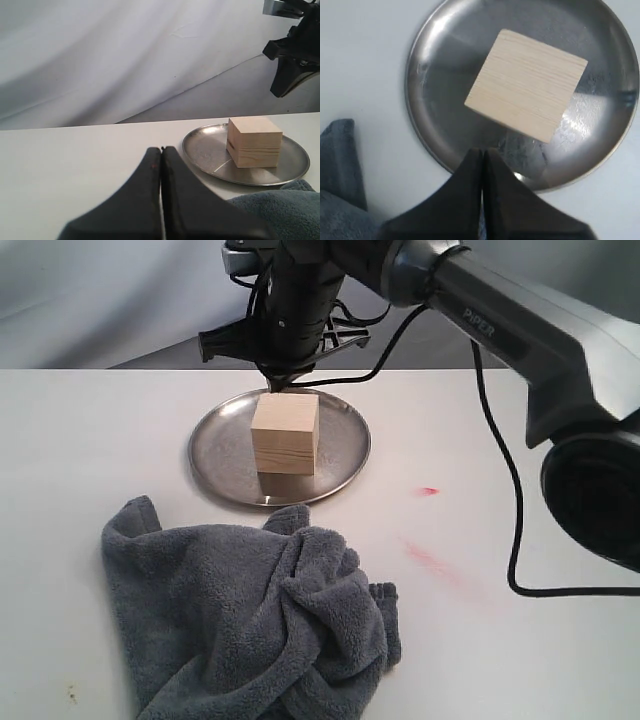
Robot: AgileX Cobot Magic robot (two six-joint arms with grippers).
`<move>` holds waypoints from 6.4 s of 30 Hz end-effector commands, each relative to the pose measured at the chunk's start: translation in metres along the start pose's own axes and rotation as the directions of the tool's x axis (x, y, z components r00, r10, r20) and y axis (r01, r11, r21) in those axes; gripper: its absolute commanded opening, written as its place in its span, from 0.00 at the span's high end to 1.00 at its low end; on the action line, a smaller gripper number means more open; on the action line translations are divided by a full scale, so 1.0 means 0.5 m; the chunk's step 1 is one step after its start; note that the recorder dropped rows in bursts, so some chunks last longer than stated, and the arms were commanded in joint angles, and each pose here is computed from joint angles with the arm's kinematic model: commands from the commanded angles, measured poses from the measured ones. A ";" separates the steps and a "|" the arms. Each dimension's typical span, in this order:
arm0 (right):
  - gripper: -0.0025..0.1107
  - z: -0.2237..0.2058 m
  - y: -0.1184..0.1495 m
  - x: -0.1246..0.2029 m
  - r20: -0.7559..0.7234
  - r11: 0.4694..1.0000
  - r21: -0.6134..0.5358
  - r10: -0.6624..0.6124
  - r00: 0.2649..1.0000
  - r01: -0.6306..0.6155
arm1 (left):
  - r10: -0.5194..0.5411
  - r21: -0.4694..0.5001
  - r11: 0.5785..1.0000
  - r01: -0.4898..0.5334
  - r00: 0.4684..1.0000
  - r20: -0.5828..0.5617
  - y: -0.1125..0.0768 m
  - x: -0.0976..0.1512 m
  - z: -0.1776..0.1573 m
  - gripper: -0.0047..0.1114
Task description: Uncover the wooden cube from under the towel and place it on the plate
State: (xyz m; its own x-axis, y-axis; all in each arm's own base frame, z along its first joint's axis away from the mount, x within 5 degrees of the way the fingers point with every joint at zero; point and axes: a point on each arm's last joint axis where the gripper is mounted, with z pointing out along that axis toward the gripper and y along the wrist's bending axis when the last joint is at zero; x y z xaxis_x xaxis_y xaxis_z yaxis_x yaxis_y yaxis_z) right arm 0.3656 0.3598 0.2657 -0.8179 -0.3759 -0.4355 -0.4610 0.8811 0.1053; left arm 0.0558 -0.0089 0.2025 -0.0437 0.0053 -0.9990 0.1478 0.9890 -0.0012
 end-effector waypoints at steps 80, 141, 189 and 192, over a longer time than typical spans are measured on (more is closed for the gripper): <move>0.98 -0.271 -0.336 0.706 0.602 0.949 -0.044 0.274 0.750 -0.312 | -0.004 0.005 1.000 0.004 1.000 0.000 -0.001 0.002 0.000 0.96; 0.98 -0.301 -0.343 0.825 0.882 0.953 0.216 -0.098 0.461 -0.212 | -0.004 0.005 1.000 0.004 1.000 0.000 -0.001 0.002 0.000 0.96; 0.98 -0.300 -0.343 0.825 0.871 0.949 0.248 -0.131 0.473 -0.194 | -0.004 0.005 1.000 0.004 1.000 0.000 -0.001 0.002 0.000 0.96; 0.98 -0.300 -0.343 0.825 0.871 0.949 0.248 -0.131 0.473 -0.194 | -0.004 0.005 1.000 0.004 1.000 0.000 -0.001 0.002 0.000 0.96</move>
State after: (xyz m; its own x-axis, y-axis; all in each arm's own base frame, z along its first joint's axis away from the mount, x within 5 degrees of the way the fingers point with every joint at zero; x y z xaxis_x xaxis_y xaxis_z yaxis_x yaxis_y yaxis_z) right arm 0.0557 0.0108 0.2030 -0.0304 -0.0425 -0.9986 -0.1937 0.9804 -0.0359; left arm 0.0558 -0.0089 0.2025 -0.0437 0.0053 -0.9990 0.1478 0.9890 -0.0012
